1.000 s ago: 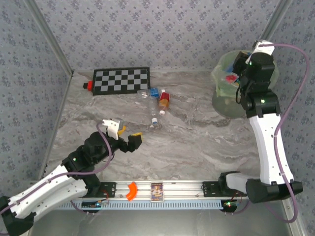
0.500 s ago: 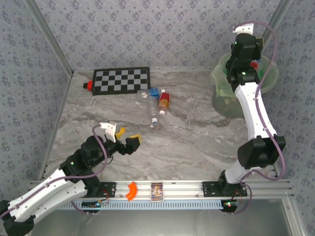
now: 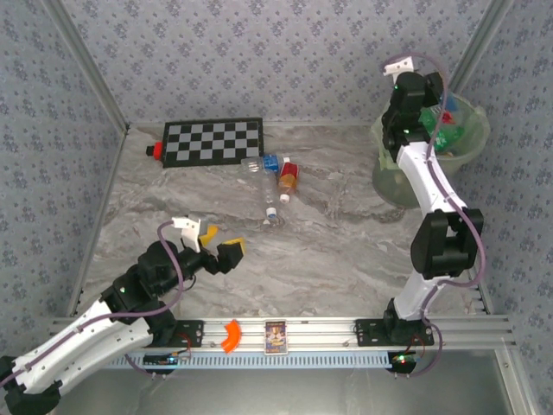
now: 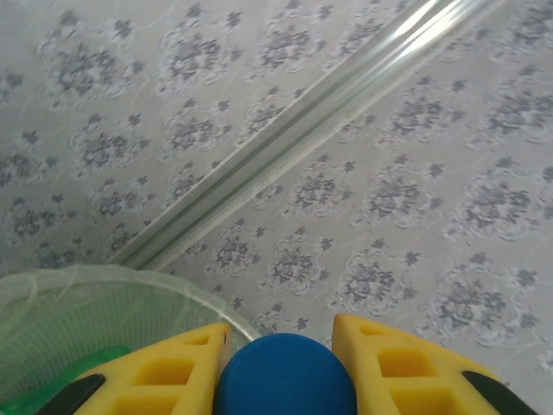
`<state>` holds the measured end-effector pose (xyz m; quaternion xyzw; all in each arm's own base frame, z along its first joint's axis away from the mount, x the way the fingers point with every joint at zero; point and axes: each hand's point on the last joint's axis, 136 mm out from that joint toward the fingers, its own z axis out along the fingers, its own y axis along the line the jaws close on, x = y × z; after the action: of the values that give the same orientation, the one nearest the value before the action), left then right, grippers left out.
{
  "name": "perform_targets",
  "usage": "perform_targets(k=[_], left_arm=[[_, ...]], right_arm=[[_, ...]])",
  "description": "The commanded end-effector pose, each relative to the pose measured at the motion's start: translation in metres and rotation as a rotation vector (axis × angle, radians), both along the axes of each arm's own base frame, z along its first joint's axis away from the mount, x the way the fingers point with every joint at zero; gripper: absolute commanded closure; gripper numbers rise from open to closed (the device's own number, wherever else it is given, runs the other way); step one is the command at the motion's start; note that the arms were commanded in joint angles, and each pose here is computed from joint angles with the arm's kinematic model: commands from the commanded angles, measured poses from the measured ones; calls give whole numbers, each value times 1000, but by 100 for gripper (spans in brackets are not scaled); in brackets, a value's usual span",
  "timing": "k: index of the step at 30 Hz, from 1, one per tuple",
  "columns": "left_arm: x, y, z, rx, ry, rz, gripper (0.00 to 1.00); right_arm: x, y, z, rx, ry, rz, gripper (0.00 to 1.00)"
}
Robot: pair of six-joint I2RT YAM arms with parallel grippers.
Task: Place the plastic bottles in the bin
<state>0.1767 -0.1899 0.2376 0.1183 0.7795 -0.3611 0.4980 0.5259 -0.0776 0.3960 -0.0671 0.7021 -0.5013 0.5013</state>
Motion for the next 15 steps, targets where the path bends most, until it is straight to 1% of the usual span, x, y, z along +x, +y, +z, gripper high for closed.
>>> perform_targets(k=[1,5,6,7,8,10,12,13,14,15], left_arm=[[-3,4,13,-5,-15,3,0],[-3,8,16,3,-25,13,0],[-3,8,16,4,-25,15,0],[-3,9,18,2,-28,18,0],[-3,9,18,1,-28,19,0],[-2,9,17,1,-29,21,0],[-2,9,17,0,-29,22,0],[-2,9,18,-2,-29,23,0],[-2,9,17,-2,-27,22,0],[-3,9,17,-4,-26,21,0]], right_arm=[[6,-3,3,-80,-13,-7,69],[11,-11,-16,-102,30,-29,68],[10,-12,-19,-101,34,-32,65],[9,-11,-20,-98,38,-31,55],[8,-9,-22,-94,40,-22,38],[6,-3,-20,-94,38,-4,32],[2,1,-13,-78,17,-1,15],[0,2,-8,-69,1,-3,3],[-2,3,-4,-60,-13,-4,0],[-5,6,0,-52,-24,2,0]])
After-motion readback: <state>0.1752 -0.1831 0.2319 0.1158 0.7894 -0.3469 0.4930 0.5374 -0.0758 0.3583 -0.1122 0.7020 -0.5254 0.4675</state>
